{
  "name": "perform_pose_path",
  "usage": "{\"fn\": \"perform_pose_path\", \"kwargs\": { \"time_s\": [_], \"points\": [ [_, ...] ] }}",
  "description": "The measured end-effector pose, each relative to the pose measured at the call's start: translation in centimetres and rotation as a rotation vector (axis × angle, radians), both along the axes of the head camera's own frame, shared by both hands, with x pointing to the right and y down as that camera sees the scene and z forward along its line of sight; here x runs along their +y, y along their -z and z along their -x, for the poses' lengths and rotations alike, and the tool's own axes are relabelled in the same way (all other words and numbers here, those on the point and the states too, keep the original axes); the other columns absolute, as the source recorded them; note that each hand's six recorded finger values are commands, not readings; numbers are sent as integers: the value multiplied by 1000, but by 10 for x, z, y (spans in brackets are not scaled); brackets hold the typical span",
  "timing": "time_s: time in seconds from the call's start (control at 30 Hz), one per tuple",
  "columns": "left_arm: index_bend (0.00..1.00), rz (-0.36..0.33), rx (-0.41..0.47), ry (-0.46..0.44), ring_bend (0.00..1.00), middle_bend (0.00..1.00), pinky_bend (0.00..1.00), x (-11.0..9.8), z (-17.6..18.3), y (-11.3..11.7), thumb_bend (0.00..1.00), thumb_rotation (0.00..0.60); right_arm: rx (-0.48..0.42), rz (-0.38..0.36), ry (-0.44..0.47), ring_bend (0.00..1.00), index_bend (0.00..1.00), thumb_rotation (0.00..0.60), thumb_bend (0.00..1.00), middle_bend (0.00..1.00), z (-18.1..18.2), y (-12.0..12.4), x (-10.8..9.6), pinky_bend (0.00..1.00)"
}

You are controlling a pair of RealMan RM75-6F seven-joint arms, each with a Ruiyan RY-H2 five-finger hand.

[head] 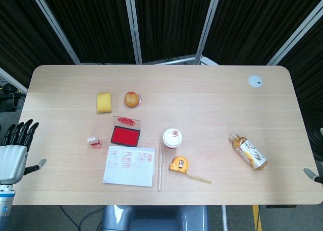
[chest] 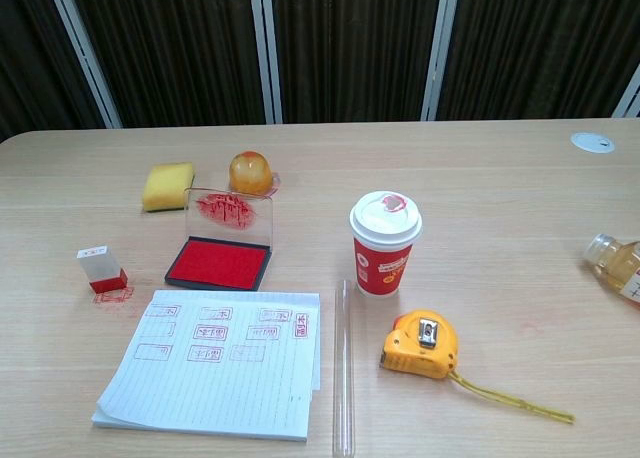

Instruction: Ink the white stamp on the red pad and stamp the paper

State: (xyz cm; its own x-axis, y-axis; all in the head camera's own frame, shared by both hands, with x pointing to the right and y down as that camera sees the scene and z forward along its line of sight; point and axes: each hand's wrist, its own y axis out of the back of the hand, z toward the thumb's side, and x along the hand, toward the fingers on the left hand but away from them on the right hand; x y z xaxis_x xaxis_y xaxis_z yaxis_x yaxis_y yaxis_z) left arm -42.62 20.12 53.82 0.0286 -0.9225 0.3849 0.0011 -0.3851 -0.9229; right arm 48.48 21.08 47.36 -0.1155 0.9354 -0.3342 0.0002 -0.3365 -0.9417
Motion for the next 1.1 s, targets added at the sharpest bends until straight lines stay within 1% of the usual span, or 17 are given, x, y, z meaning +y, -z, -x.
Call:
{"fn": "perform_pose_path", "kwargs": {
  "time_s": [0.17, 0.2, 0.27, 0.33, 0.4, 0.43, 0.47, 0.5, 0.63, 0.7, 0.8, 0.93, 1.1],
  "points": [
    [0, 12, -5, 7, 0, 0, 2, 1, 3, -2, 0, 600, -6, 3, 2, 0, 0, 600, 0, 0, 2, -1, 0, 0],
    [0, 18, -5, 10, 12, 0, 38, 1, 3, -4, 0, 600, -8, 3, 3, 0, 0, 600, 0, 0, 3, -1, 0, 0],
    [0, 39, -2, 18, 140, 0, 204, 0, 3, -10, 0, 600, -12, 3, 5, 0, 0, 600, 0, 0, 4, -1, -1, 0],
    [0, 61, 12, 28, 422, 0, 487, -4, 1, -18, 0, 600, -13, 6, 7, 0, 0, 600, 0, 0, 5, -2, -2, 0],
    [22, 78, 41, 35, 600, 5, 638, -9, -5, -26, 0, 600, -13, 9, 8, 0, 0, 600, 0, 0, 5, -3, -3, 0],
    [54, 89, 67, 40, 665, 23, 691, -13, -11, -33, 0, 600, -13, 11, 8, 0, 0, 600, 0, 0, 5, -4, -3, 0],
    [82, 97, 85, 44, 696, 42, 721, -16, -15, -39, 0, 600, -12, 13, 6, 0, 0, 600, 0, 0, 5, -5, -3, 0],
    [136, 105, 101, 49, 731, 89, 757, -19, -20, -46, 0, 600, -11, 14, 5, 0, 0, 600, 0, 0, 5, -5, -4, 0],
    [286, 159, 136, 74, 795, 253, 831, -29, -40, -78, 20, 600, -5, 16, -2, 0, 0, 600, 0, 0, 4, -8, -6, 0],
    [329, 190, 145, 91, 808, 325, 846, -31, -49, -93, 49, 600, 1, 19, -7, 0, 0, 600, 0, 0, 2, -10, -8, 0],
    [366, 236, 150, 121, 815, 398, 853, -35, -67, -118, 93, 600, 10, 28, -12, 0, 0, 600, 0, 0, 1, -14, -9, 0],
    [373, 279, 131, 152, 818, 418, 854, -39, -88, -148, 108, 600, 25, 46, -14, 0, 0, 600, 0, 0, -2, -21, -11, 0],
    [369, 319, 126, 184, 819, 424, 855, -43, -94, -169, 111, 600, 41, 64, -20, 0, 0, 600, 0, 0, -4, -29, -11, 0]
  ]
}}
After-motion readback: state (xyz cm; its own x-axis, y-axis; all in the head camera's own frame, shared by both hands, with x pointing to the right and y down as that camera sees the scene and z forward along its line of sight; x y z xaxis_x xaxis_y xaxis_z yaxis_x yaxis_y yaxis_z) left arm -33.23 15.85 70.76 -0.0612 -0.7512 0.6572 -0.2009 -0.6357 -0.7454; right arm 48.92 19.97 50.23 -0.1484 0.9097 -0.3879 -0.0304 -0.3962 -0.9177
